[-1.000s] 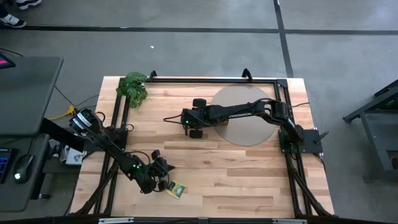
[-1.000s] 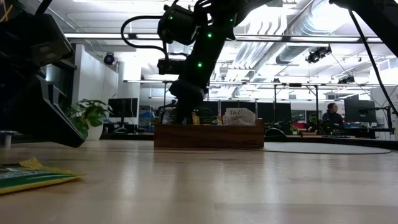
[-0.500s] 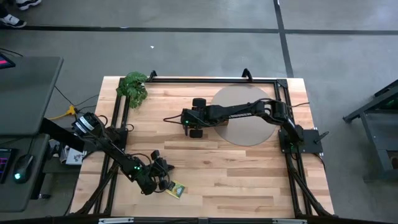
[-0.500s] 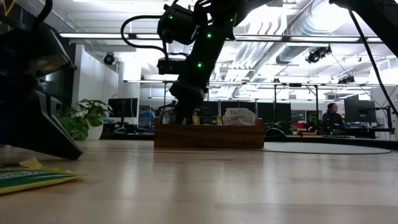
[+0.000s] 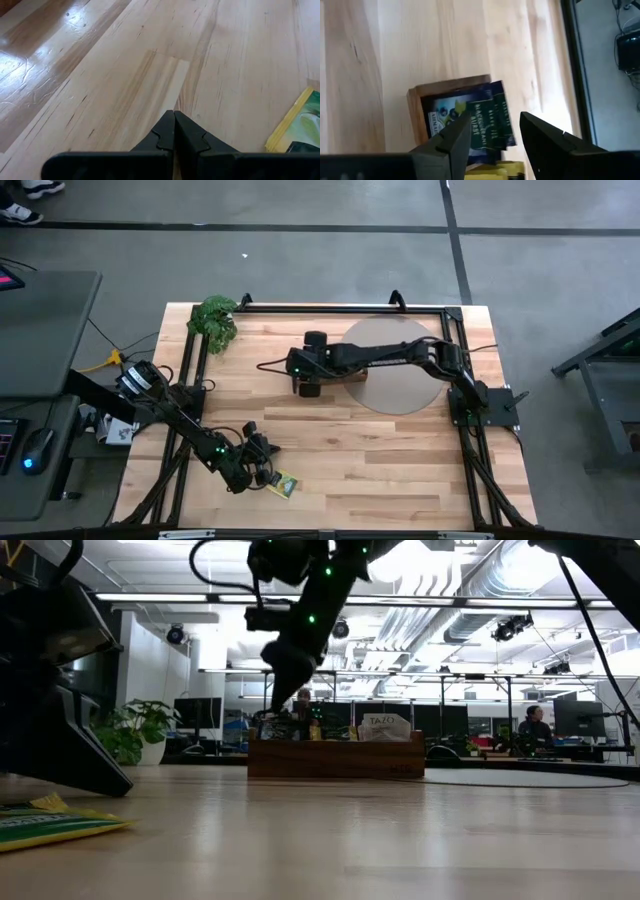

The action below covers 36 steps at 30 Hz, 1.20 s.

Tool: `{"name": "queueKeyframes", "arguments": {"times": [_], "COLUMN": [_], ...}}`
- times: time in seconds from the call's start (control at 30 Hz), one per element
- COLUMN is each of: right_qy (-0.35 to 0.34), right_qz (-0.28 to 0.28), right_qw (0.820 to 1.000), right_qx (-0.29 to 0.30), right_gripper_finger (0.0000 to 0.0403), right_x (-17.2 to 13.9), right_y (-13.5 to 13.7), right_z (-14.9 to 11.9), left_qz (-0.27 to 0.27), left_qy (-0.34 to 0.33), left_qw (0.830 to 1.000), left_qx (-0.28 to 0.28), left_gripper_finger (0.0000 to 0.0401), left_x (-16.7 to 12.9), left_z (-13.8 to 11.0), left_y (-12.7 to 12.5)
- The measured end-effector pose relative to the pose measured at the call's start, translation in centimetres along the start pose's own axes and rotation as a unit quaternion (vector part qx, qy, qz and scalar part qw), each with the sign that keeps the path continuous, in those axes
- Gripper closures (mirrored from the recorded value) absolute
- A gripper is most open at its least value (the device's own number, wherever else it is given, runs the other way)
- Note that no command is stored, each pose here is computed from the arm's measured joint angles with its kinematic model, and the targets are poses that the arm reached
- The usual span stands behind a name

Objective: Pick & Place Tea
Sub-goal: Put the yellow tea bag into the middle section of the wooden organizer

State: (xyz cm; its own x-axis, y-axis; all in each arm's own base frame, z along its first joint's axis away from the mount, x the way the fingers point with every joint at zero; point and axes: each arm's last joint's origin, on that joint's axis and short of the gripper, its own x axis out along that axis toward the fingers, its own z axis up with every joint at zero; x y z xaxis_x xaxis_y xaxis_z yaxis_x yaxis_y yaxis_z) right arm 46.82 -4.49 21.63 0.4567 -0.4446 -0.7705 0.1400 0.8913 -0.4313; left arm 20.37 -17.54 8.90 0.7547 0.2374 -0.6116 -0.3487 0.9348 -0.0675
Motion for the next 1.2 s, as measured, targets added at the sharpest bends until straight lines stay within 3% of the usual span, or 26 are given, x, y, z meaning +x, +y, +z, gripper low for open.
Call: {"name": "queueKeyframes", "arguments": {"times": [0.3,0.5,0.8,0.97,1.2], "right_qy": [-0.003,0.0,-0.052,-0.128,-0.252], "right_qz": [0.002,0.035,0.092,0.112,0.132], "right_qw": [1.0,0.997,0.99,0.979,0.947], "right_qx": [0.028,0.063,0.096,0.108,0.151], "right_gripper_finger": [0.0238,0.0238,0.0238,0.0238,0.0238], "right_x": [-3.5,-6.4,-9.1,-10.2,-9.6], "right_y": [-1.4,-0.1,7.0,12.1,17.0], "right_z": [2.2,3.1,3.7,3.7,2.9], "left_qz": [0.005,0.008,0.02,0.02,0.021], "left_qy": [-0.006,-0.012,-0.023,-0.027,-0.029], "left_qw": [1.0,1.0,1.0,0.999,0.999], "left_qx": [0.001,0.002,0.007,0.001,0.001], "left_gripper_finger": [0.04,0.04,0.04,0.04,0.04], "left_x": [0.0,0.0,0.1,0.1,0.1], "left_z": [0.0,0.0,0.1,0.1,0.1], "left_y": [0.0,0.1,0.2,0.2,0.2]}}
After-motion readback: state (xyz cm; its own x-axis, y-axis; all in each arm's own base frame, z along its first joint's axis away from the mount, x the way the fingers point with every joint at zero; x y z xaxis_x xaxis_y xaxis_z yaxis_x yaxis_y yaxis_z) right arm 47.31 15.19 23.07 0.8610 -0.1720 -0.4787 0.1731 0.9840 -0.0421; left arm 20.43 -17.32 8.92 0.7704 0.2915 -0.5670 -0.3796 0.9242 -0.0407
